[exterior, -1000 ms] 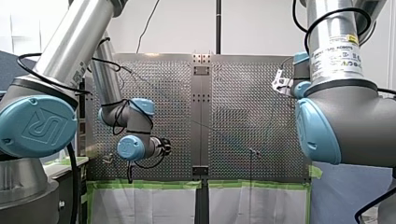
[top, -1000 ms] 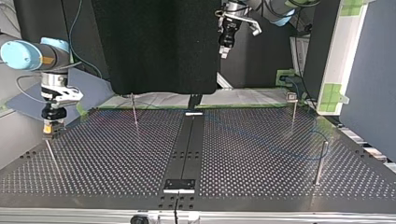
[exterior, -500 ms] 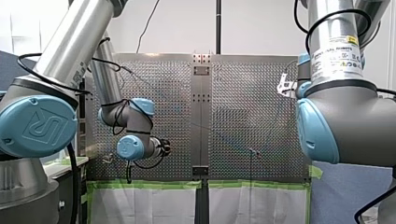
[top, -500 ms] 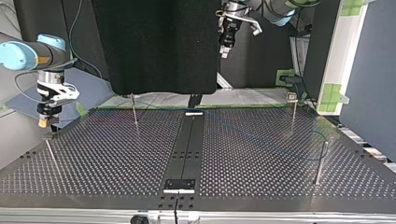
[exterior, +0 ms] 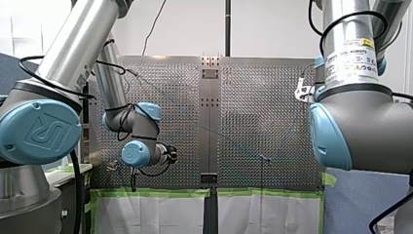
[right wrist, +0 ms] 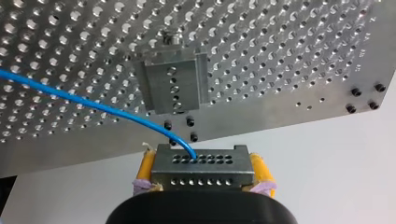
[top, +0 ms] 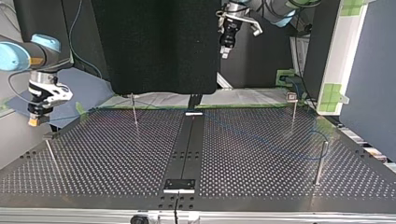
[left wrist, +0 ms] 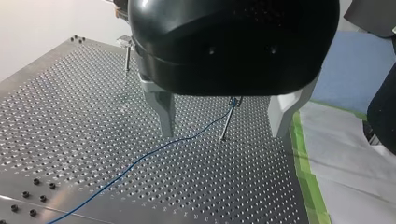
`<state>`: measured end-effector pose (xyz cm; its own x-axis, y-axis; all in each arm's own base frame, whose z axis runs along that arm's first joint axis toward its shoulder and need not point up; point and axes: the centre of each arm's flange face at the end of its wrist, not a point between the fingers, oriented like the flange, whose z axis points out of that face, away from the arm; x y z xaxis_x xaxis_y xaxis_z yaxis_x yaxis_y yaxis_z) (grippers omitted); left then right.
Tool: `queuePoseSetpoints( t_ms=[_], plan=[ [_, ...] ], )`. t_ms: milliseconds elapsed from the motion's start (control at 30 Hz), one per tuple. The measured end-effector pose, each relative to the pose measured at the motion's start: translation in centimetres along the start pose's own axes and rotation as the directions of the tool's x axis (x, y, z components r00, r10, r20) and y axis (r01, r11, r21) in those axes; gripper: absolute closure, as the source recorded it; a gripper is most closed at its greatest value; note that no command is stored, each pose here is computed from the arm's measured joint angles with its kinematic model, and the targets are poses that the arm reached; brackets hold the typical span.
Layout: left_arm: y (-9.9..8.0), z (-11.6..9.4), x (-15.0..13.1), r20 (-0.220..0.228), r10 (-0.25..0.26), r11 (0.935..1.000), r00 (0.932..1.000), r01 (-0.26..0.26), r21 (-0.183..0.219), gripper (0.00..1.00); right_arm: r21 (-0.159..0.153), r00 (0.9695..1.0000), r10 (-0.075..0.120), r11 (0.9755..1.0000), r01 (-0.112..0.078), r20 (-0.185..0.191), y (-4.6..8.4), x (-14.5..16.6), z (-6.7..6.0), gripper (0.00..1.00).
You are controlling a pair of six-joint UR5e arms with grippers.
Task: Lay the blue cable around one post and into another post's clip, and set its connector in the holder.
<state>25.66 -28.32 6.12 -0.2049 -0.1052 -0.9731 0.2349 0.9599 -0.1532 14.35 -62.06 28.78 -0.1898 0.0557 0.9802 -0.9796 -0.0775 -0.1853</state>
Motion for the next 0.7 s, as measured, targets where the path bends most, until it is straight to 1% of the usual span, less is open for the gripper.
queuePoseSetpoints(
  t_ms=[133, 233, 367, 500, 633, 700],
  plan=[
    [-0.1, 0.3, -0.1, -0.014, 0.004, 1.0, 0.9999, -0.004, 0.001, 0.0, 0.025, 1.0, 0.001, 0.9997, -0.001, 0.0, 0.0, 0.3, 0.4, 1.0],
    [-0.1, 0.4, -0.1, -0.027, 0.01, 0.9999, 0.9996, -0.01, -0.001, 0.0, 0.048, 1.0, 0.001, 0.9988, -0.001, 0.004, -0.1, 0.5, 0.8, 1.0],
    [-0.1, 0.5, -0.1, -0.039, 0.015, 0.9999, 0.9991, -0.015, -0.004, 0.0, 0.08, 0.9995, -0.007, 0.9968, 0.005, 0.032, -0.1, 0.1, 1.5, 1.0],
    [-0.1, 0.5, 0.0, -0.049, 0.018, 0.9998, 0.9986, -0.019, -0.005, 0.0, 0.099, 0.9985, -0.012, 0.9951, 0.007, 0.053, 0.1, -0.5, 2.0, 1.0],
    [-0.1, 0.5, 0.0, -0.059, 0.023, 0.9997, 0.998, -0.023, -0.009, 0.0, 0.108, 0.9983, -0.014, 0.9941, 0.007, 0.057, 0.6, -0.6, 2.3, 1.0],
    [0.0, 0.6, 0.0, -0.064, 0.026, 0.9996, 0.9976, -0.027, -0.011, 0.0, 0.118, 0.9983, -0.014, 0.993, 0.007, 0.056, 0.8, -0.5, 2.5, 1.0]
  ],
)
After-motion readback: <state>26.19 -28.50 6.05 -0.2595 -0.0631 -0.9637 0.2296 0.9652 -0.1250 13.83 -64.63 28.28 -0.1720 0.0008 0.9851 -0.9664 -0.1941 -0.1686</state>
